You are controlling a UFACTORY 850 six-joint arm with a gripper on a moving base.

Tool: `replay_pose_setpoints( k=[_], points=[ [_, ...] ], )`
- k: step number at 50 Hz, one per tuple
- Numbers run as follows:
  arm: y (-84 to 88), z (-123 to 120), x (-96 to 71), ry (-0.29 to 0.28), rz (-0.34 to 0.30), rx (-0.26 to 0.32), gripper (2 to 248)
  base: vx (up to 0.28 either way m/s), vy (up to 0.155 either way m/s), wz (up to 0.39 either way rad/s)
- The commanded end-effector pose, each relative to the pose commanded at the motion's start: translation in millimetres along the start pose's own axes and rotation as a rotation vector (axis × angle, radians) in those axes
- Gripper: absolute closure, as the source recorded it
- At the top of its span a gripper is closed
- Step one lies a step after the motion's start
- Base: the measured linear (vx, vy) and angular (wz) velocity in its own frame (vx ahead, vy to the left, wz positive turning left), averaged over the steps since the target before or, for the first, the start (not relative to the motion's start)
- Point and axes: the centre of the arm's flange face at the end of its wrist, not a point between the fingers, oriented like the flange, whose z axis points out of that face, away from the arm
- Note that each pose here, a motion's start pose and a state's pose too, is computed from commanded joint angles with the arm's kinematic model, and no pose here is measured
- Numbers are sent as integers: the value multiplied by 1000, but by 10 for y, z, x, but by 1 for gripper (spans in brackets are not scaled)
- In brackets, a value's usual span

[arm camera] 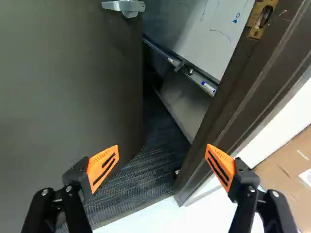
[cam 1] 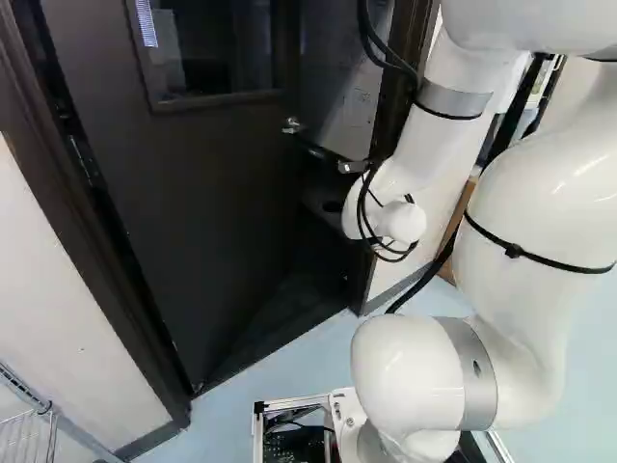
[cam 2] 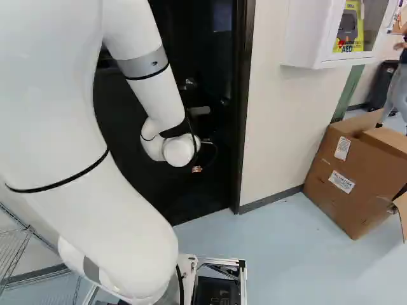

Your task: Open the door and move inside

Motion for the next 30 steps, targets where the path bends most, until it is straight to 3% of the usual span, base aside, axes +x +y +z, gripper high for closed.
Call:
replay_pose_setpoints(
  k=[30],
  points=[
    [0,0,0,0,0,0,3,45,41,-10]
  ],
)
